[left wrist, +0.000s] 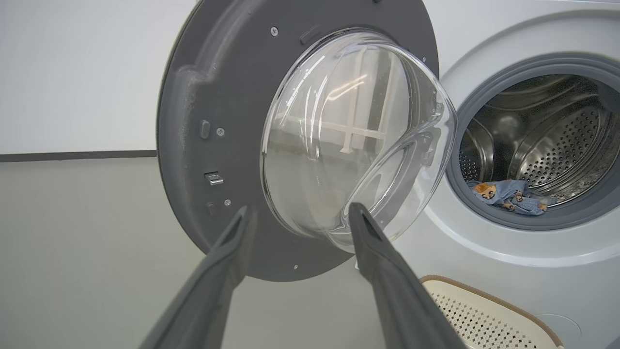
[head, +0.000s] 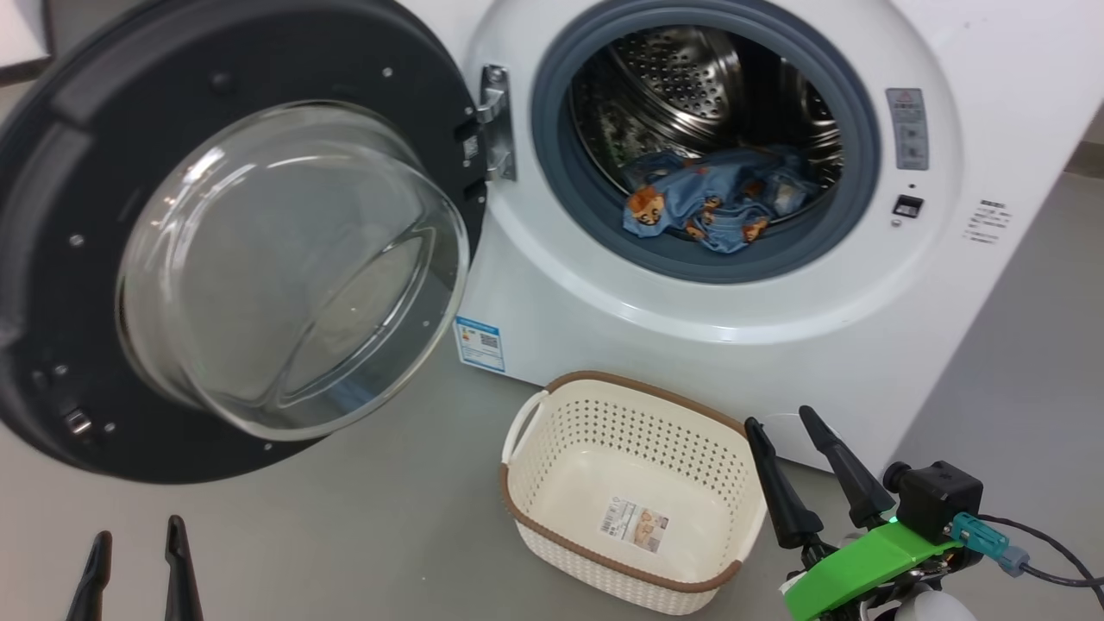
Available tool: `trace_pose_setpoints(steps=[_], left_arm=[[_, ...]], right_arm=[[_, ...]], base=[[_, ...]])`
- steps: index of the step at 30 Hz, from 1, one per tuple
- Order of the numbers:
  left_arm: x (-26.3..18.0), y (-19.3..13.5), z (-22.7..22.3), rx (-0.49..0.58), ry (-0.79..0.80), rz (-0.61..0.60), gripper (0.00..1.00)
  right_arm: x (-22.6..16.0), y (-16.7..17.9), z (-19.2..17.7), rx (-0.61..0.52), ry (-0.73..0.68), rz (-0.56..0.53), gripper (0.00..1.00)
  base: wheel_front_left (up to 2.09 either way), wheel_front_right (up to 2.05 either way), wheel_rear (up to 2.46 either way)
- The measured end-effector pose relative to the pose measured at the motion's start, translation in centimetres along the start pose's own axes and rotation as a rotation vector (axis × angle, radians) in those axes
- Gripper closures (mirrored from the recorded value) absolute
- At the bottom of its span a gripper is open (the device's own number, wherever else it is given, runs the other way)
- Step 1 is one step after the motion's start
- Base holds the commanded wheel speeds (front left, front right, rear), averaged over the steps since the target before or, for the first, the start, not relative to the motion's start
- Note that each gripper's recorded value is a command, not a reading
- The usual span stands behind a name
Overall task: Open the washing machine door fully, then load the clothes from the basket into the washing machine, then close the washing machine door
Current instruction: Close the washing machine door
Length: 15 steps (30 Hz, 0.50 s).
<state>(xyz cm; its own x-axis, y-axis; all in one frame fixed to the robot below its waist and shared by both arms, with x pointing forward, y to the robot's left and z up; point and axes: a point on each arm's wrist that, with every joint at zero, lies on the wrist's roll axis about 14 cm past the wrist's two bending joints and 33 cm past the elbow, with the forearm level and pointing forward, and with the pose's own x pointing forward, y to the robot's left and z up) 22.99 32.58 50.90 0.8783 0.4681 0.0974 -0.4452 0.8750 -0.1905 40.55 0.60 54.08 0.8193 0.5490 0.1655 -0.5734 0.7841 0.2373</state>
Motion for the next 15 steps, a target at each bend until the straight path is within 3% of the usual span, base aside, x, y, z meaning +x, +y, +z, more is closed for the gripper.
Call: trace_pose_setpoints(steps=[15], left_arm=[[-1.8, 2.7, 0.7, 0.005, -0.019, 0.088, 0.00]], right_arm=[[1.0, 2.8, -1.5, 0.036, 0.037, 0.073, 0.00]], base=[[0.00, 0.00, 0.00]])
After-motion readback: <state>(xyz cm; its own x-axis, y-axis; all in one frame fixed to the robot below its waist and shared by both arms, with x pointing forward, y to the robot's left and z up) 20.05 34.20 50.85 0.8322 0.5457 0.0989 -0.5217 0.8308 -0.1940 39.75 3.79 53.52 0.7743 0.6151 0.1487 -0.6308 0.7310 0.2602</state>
